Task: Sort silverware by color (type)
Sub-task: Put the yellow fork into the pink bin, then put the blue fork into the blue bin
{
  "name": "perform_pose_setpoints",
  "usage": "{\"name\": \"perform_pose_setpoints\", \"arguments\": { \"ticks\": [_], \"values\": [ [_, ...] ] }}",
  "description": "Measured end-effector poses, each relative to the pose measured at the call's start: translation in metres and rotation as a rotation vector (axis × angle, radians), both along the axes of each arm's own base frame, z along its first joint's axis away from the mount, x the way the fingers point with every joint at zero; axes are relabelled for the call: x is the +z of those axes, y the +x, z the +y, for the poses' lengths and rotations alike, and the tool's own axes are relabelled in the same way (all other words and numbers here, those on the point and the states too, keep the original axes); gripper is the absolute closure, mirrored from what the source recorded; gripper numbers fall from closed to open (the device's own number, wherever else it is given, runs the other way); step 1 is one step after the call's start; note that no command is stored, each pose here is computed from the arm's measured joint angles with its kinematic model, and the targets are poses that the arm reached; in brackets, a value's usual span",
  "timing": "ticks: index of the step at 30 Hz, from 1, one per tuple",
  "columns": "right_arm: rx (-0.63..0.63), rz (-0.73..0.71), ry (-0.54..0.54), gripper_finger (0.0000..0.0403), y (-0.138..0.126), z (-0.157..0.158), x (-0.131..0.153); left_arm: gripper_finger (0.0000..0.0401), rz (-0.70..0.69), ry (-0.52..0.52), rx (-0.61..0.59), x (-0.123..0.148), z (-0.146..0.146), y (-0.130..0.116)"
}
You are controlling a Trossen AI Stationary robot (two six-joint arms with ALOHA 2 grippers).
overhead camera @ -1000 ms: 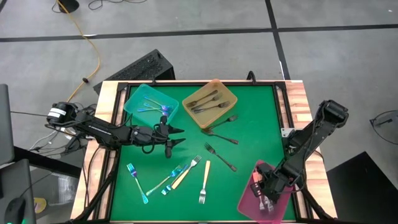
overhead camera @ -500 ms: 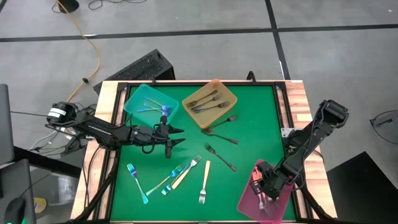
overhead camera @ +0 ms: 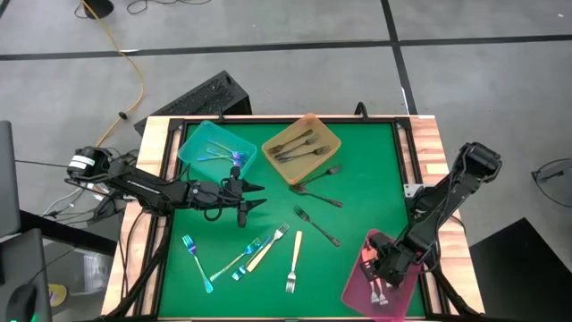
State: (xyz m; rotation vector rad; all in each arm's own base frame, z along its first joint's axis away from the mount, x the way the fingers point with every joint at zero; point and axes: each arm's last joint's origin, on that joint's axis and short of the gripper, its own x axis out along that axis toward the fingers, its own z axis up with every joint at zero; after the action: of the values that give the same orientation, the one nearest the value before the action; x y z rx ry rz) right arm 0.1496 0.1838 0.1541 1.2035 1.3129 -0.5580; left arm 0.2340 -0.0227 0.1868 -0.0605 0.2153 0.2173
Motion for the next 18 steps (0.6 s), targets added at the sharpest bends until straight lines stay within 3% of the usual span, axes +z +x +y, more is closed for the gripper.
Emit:
{"name": "perform_pose_setpoints", "arguments": {
  "ticks": [10,18],
  "values": [
    [-0.016,-0.041,0.041,0.0255,-0.004,-0.014,0.023,0.0232,0.000,-0.002,-0.007,0.000,0.000,0.000],
    [0.041,-0.179,0.112,0.0255,-0.005,-0.028,0.051,0.0232,-0.002,-0.032,-0.049,0.000,-0.002,0.000]
  ]
}}
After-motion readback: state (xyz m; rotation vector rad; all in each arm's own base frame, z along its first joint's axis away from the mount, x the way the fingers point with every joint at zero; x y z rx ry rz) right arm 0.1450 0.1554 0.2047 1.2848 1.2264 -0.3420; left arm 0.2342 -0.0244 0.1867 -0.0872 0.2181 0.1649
